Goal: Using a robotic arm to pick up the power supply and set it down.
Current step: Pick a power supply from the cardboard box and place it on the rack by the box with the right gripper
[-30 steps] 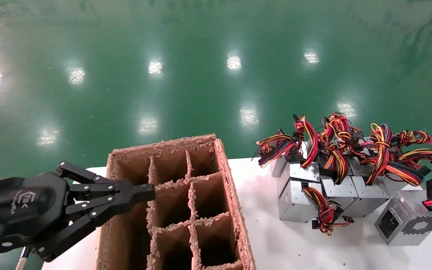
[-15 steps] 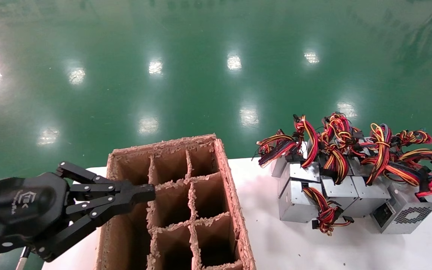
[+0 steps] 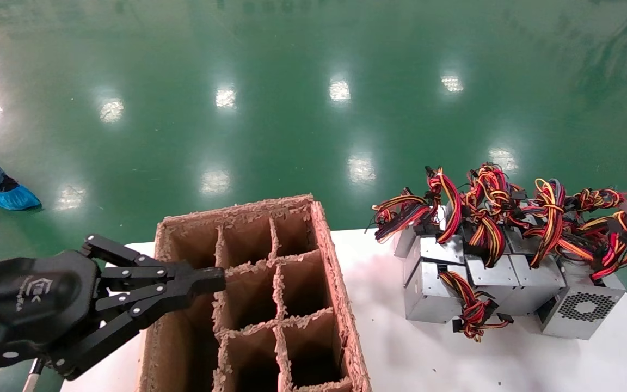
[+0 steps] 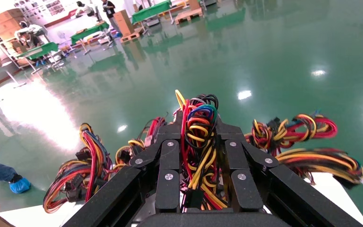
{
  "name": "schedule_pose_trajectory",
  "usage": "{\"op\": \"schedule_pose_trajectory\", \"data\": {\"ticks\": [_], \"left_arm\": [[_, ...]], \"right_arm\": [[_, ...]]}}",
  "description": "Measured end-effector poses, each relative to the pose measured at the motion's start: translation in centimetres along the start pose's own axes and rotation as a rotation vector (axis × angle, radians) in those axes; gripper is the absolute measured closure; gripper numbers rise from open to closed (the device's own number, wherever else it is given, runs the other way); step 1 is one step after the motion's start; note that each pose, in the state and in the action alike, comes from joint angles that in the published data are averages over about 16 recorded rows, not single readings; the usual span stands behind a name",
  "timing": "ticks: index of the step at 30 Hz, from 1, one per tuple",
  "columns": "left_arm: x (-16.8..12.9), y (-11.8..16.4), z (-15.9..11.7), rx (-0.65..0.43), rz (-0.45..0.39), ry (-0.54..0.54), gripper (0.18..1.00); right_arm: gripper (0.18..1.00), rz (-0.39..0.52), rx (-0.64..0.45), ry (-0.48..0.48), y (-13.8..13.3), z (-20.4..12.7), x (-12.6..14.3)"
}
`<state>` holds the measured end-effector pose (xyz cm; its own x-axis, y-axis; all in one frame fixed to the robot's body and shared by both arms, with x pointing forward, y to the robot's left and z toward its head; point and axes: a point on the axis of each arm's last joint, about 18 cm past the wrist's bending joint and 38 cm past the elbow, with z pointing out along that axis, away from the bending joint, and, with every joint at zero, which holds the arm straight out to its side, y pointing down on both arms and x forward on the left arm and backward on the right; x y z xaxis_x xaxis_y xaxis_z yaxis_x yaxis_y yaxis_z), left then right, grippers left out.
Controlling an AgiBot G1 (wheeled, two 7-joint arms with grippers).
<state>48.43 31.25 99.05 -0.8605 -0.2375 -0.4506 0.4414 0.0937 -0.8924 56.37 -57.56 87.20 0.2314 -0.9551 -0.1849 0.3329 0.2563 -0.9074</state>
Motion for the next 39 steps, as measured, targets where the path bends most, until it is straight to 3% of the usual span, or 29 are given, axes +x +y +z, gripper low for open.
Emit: {"op": "schedule_pose_trajectory", "data": {"ticks": [27, 39], "left_arm": [[0.0, 0.0, 0.0, 0.000, 0.000, 0.000, 0.993], [0.0, 0.0, 0.0, 0.000, 0.000, 0.000, 0.993]], "right_arm": [[0.892, 0.007, -0.050, -0.002, 1.3, -1.0, 0.7], [0.836, 0.009, -0.056, -0.013, 1.0, -1.4, 0.8]]}}
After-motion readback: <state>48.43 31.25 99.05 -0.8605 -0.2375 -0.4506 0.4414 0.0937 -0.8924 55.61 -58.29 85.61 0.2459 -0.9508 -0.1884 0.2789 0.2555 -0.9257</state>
